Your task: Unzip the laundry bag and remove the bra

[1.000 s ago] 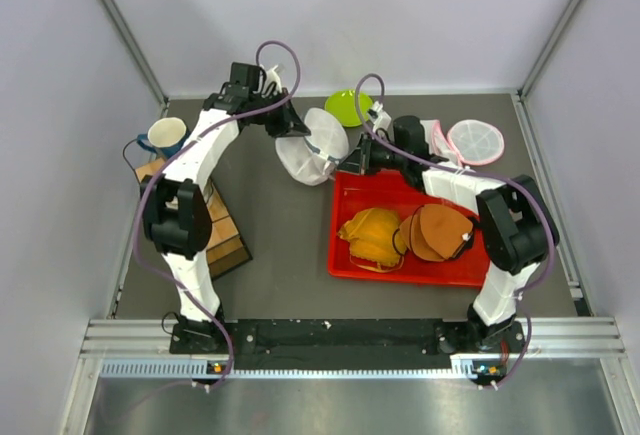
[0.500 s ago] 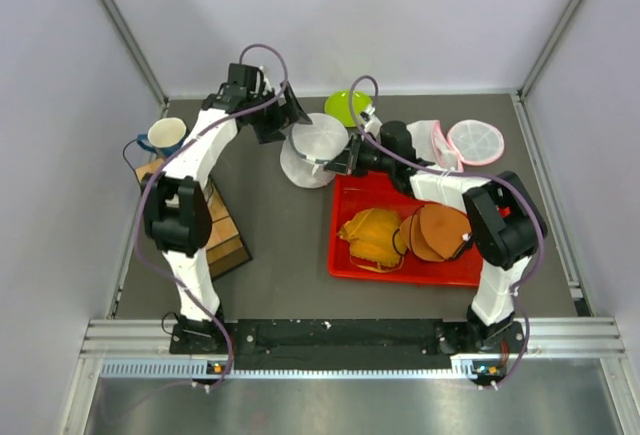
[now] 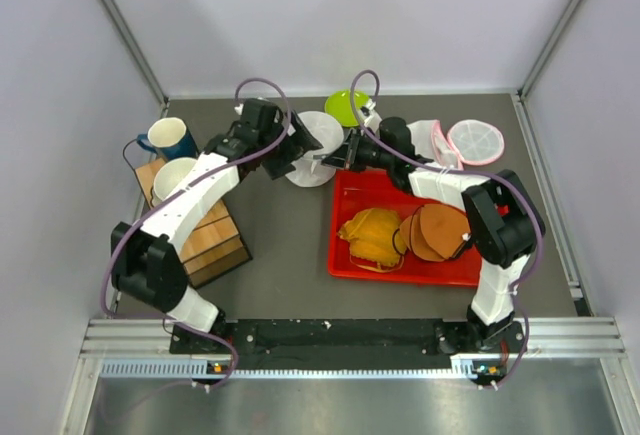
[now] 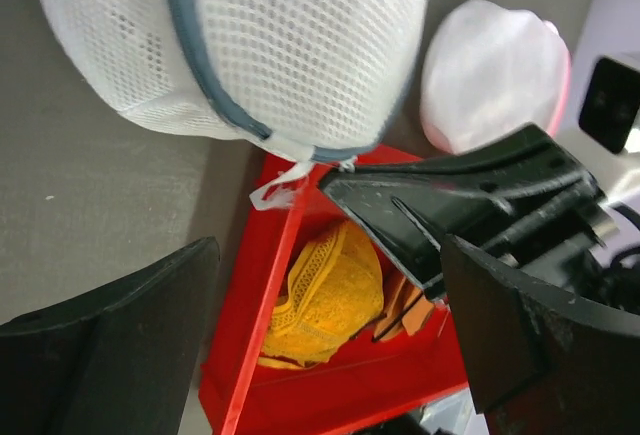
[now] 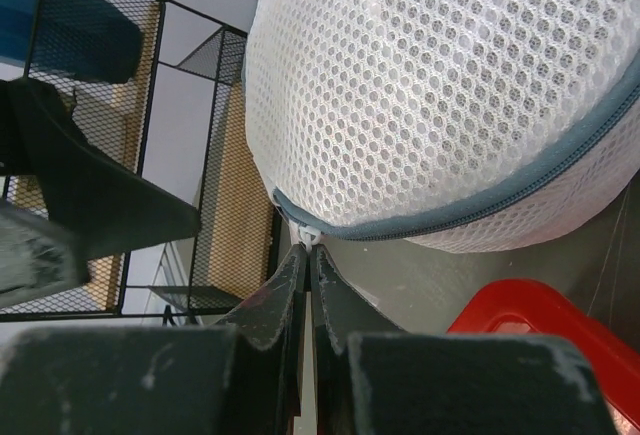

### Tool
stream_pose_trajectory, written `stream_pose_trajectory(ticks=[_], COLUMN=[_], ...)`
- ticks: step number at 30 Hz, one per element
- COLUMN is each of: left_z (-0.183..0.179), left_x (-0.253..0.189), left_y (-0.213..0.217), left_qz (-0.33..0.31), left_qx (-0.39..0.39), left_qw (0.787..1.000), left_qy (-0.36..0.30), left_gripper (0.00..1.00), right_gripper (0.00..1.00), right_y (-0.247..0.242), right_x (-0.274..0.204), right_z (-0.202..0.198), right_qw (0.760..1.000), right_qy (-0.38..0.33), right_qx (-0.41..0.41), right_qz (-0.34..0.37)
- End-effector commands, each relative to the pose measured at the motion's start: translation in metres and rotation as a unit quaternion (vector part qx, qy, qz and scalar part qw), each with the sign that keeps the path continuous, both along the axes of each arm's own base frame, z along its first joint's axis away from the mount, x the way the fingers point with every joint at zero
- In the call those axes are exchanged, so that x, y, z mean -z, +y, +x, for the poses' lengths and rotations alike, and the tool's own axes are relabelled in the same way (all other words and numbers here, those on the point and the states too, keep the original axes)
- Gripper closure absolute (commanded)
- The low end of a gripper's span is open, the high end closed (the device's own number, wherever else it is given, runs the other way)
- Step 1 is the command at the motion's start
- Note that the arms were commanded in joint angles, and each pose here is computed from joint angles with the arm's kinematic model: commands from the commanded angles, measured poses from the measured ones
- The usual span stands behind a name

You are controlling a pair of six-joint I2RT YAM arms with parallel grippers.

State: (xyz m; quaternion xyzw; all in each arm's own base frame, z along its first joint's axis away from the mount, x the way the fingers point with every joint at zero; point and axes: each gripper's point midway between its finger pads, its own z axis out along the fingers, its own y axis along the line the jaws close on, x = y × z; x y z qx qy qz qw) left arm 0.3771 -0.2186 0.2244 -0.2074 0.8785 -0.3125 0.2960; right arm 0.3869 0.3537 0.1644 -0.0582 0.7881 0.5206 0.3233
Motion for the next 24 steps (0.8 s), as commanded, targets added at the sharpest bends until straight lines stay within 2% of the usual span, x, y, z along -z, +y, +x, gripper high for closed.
stream_pose_trajectory(ticks=[1, 8, 12, 16, 17, 18, 19, 20, 24], left_z=[0.026, 0.042, 0.054, 0.067, 0.069, 0.071, 0.073, 0.074, 0.078], left_x=[0.000, 0.015, 0.021, 0.022, 0.025, 0.024, 0.020, 0.017, 0.006], left_y=[0.013, 0.017, 0.015, 0.008, 0.008, 0.008, 0.011, 0.013, 0.023], left_qz=[0.010, 0.023, 0.026, 0.026, 0.028, 0.031, 0.040, 0.043, 0.048], left_qx=[-0.111, -0.160, -0.176, -0.178, -0.179, -0.180, -0.180, -0.180, -0.170], left_qw=[0.994, 0.987, 0.984, 0.984, 0.983, 0.983, 0.983, 0.983, 0.984], left_qy=[-0.019, 0.001, 0.000, 0.001, 0.002, 0.000, -0.006, -0.009, -0.025], left_gripper=[0.04, 0.08, 0.16, 0.29, 0.47, 0.57, 0.76, 1.00, 1.00], right_gripper=[1.00, 1.00, 1.00, 1.00, 1.00, 1.00, 1.00, 1.00, 1.00], right_y=[0.009, 0.007, 0.007, 0.007, 0.006, 0.005, 0.001, -0.004, -0.043], right_x=[-0.030, -0.031, -0.031, -0.032, -0.030, -0.030, -0.029, -0.022, -0.013], right_z=[0.008, 0.005, 0.004, 0.003, 0.002, 0.002, 0.003, 0.002, 0.013], right_qw=[0.999, 0.999, 0.999, 0.999, 0.999, 0.999, 0.999, 0.999, 0.999], right_qy=[-0.042, -0.043, -0.044, -0.044, -0.042, -0.043, -0.046, -0.038, -0.039], right_qx=[-0.003, -0.003, -0.003, -0.007, -0.008, -0.010, -0.010, -0.009, 0.011], right_qz=[0.026, 0.024, 0.024, 0.023, 0.019, 0.018, 0.012, 0.004, -0.008])
